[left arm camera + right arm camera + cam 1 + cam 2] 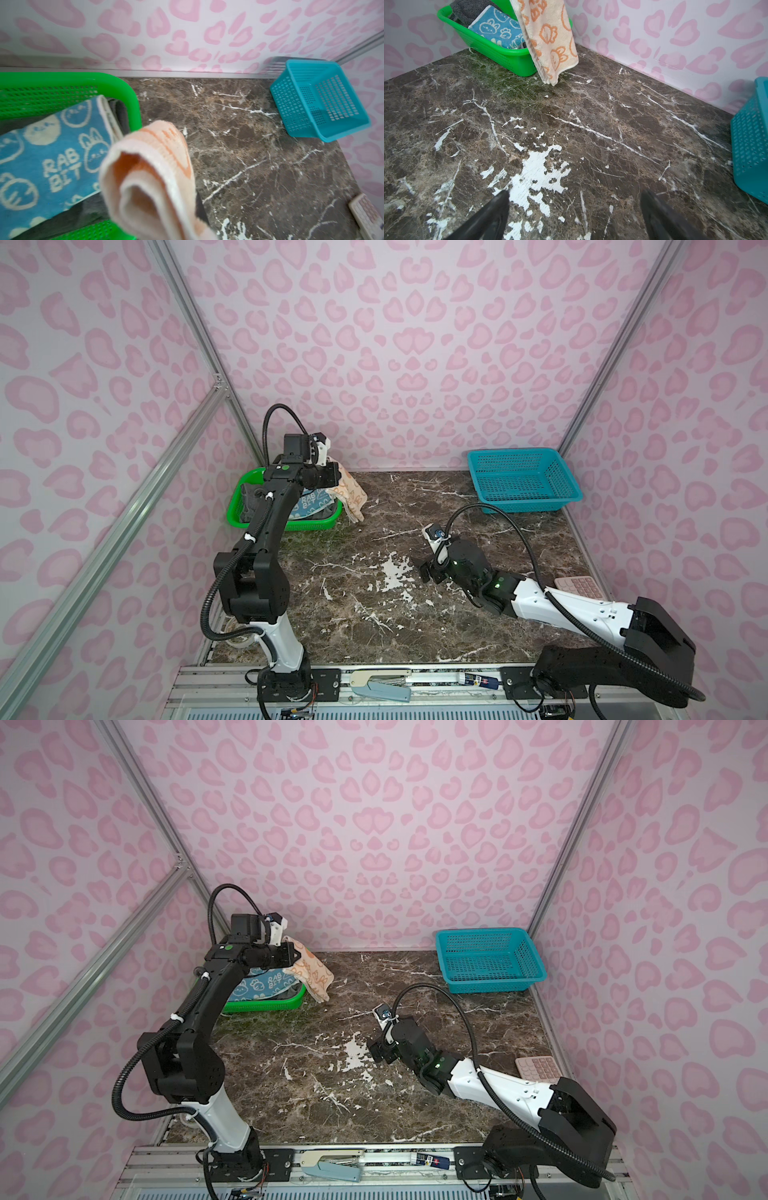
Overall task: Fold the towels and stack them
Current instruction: 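Lower the orange towel onto the blue towel in the green basket, open left gripper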
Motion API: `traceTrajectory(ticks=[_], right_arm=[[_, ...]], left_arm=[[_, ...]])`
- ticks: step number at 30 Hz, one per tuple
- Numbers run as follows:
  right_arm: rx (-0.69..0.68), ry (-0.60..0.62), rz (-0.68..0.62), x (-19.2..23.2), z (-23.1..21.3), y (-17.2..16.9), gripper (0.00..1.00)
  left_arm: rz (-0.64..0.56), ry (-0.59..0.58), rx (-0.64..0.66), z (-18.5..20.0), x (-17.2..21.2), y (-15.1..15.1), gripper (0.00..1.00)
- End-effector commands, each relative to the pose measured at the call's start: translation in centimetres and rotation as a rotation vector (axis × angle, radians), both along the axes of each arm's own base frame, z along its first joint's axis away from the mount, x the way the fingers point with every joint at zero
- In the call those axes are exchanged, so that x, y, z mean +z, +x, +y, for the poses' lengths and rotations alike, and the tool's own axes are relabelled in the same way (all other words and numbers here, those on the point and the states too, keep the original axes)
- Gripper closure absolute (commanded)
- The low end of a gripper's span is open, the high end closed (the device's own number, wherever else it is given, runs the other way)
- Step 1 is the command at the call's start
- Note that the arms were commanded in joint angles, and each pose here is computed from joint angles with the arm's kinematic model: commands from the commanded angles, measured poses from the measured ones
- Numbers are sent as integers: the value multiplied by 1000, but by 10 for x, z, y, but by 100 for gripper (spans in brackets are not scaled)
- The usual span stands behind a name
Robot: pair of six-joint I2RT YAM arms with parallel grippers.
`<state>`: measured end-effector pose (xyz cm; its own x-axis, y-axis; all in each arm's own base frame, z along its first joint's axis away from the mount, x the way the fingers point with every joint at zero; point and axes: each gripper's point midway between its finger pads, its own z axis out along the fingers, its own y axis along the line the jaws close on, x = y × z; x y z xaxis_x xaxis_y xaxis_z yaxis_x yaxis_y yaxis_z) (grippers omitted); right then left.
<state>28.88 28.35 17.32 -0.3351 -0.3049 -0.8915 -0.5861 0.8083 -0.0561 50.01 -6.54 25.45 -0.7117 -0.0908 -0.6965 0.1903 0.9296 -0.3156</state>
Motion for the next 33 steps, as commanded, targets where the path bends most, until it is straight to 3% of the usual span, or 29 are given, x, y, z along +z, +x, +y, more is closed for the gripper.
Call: traceTrajectory(ticks=[1, 13, 22, 24, 27, 28, 33], right_arm=[[10, -2, 6, -2, 2, 0, 1], [36, -2, 27, -10, 11, 0, 1], [49, -32, 55, -20, 13, -1, 1], [49, -31, 58, -20, 13, -1, 1], [47, -29, 56, -20, 14, 0, 1], [46, -30, 56, -20, 14, 0, 1], [54, -22, 59, -20, 17, 0, 1]], left_arm=[[-11, 50, 72, 36, -1, 8, 96], [-3, 84, 328, 160, -34, 17, 96], [43, 80, 463, 199, -72, 24, 95], [60, 71, 469, 200, -79, 25, 81], [59, 51, 469, 197, -82, 24, 49], [54, 50, 474, 197, -80, 23, 44], [22, 64, 500, 199, -68, 15, 33]])
